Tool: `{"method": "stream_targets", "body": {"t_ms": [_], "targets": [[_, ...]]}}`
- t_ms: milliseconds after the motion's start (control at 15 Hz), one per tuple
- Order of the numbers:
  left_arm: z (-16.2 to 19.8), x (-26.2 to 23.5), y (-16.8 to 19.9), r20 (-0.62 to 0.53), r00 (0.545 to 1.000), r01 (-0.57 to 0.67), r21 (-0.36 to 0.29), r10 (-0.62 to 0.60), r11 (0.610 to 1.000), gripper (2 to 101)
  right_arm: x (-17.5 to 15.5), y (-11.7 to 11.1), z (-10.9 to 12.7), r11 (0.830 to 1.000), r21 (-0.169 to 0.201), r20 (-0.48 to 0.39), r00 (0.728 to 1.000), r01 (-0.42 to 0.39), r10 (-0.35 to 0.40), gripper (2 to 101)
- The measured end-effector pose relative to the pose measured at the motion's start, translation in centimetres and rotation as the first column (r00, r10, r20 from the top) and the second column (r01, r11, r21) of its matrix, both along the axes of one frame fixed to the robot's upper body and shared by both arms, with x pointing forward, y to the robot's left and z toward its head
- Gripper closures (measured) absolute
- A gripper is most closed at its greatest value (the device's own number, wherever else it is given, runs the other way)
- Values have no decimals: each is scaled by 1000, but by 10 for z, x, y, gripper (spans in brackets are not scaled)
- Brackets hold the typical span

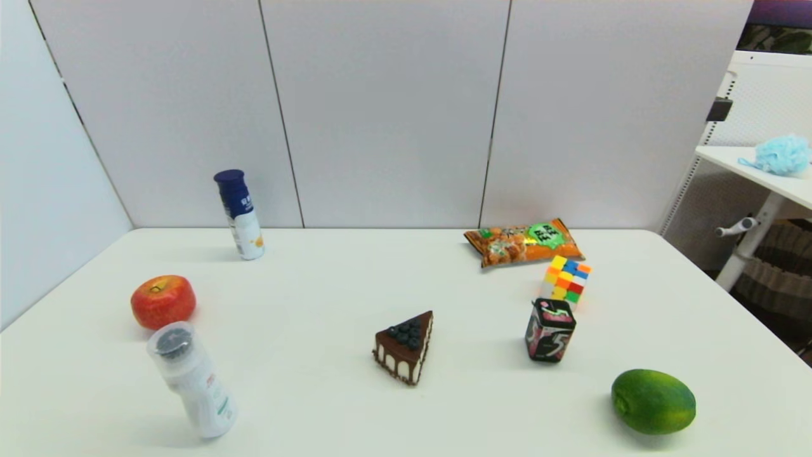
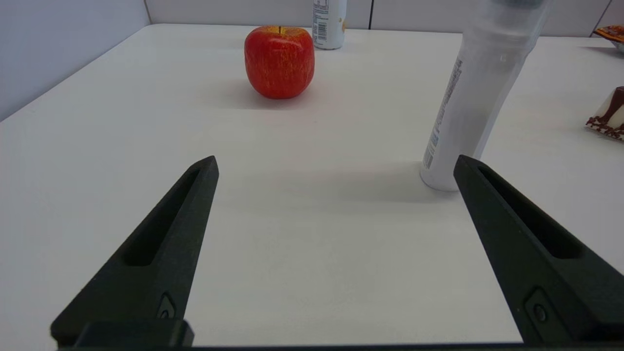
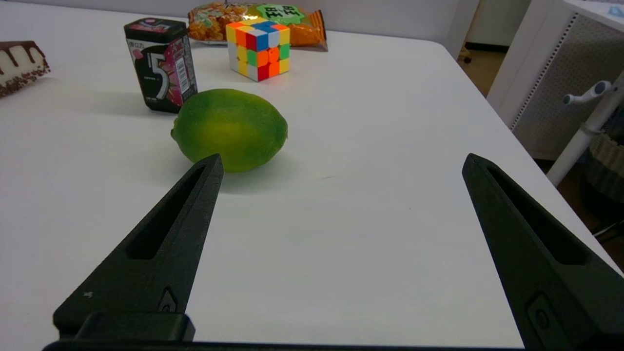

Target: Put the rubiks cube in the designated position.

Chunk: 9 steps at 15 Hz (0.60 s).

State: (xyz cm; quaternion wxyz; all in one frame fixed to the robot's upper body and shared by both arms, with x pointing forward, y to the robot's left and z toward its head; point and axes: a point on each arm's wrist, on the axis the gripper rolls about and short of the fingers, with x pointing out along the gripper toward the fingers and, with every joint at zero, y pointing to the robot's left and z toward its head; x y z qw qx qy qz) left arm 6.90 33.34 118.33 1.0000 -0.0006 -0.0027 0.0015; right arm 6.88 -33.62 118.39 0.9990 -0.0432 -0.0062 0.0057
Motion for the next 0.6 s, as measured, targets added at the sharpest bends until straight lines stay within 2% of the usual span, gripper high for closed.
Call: {"method": "stream_targets", "body": {"t_ms": [200, 333, 600], "targets": [[0, 0, 0, 0, 1000, 0, 0, 0, 1000, 54, 0, 0, 0, 1000, 10, -1, 1000, 4, -4, 52], [0, 0, 0, 1, 1000, 0, 0, 0, 1000, 54, 0, 0, 0, 999, 33, -1, 1000, 6, -6, 52], [0, 0, 0, 0, 1000, 0, 0, 0, 1000, 54, 0, 0, 0, 999, 33, -1, 1000, 5, -5, 52]]}}
